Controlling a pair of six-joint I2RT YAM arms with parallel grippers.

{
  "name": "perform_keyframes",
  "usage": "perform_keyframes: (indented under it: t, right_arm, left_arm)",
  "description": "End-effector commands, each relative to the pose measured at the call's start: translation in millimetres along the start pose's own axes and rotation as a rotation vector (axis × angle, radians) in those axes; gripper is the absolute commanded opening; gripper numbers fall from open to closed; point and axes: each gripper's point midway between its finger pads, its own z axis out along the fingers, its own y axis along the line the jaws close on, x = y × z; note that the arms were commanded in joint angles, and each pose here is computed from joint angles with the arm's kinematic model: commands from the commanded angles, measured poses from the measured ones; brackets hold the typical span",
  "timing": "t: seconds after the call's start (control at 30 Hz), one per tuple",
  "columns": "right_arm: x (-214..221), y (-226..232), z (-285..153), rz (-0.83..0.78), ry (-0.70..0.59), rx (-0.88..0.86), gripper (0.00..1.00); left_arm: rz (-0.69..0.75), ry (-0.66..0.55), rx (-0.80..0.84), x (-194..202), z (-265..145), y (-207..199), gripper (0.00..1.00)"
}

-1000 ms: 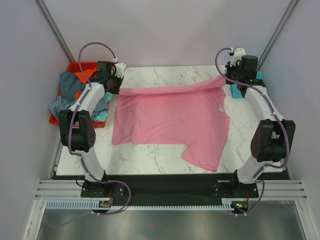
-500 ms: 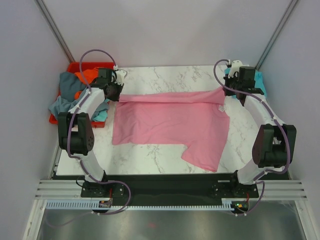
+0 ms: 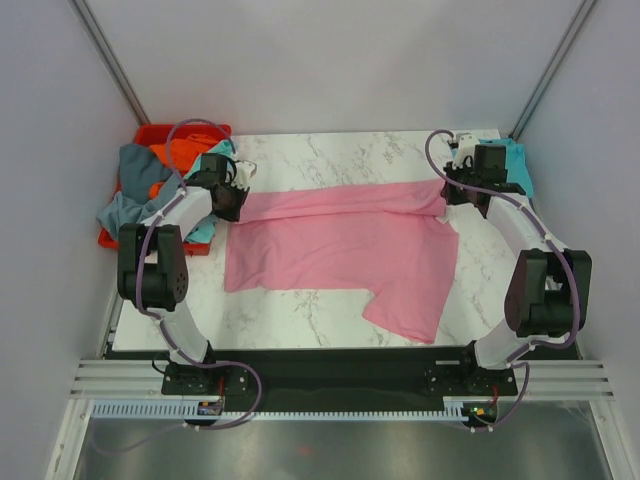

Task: Fold and stack the t-shirts
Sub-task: Fold the tshirt

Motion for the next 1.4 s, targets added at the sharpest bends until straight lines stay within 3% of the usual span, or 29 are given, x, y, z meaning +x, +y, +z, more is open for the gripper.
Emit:
perform_keyframes:
  t: [0.0,0.13,0.17,0.2,0.3,0.4,0.43,0.83,1.13,1.37]
  right_arm:
    - [-1,10,-7,0.026,-0.007,-0.047,0.0]
    - [11,13,-10,0.023,0.028,-0.056,0.03]
    - [10,14,-14,0.016,0.024,-0.06,0.12]
    - [9,15,-17,0.01,0.022,-0.062,0.34]
    - [-6,16,-32,-0.016,-0.018,-0.057,0.48]
    - [-38,18,-43,-0.043,-0.093,-0.068,0.56]
    - [-41,18,-42,-0.044,-0.097,-0.076,0.56]
    - [-29,32,47,0.11,0.032,-0.259,0.52]
    - [-8,48,78,0.18,0.113,-0.391,0.45]
    - [5,44,97,0.191,0.159,-0.388,0.45]
  left_arm:
    - [-0.024,-0.04,-0.01,-5,-11,2,0.02]
    - [-0.026,-0.03,-0.006,-2,-8,1,0.02]
    - [-0.024,-0.039,-0.009,-4,-11,2,0.02]
    - [-0.022,-0.054,-0.015,-10,-15,3,0.02]
    - [-0.012,-0.113,-0.034,-27,-34,6,0.02]
    - [0.0,-0.17,-0.05,-45,-51,7,0.02]
    - [-0.095,-0.127,0.014,-36,-53,-8,0.54]
    - [-0.071,-0.105,0.068,-73,-36,-22,0.57]
    - [-0.089,0.051,0.252,-34,1,-76,0.5]
    - [-0.129,0.121,0.283,-9,9,-86,0.55]
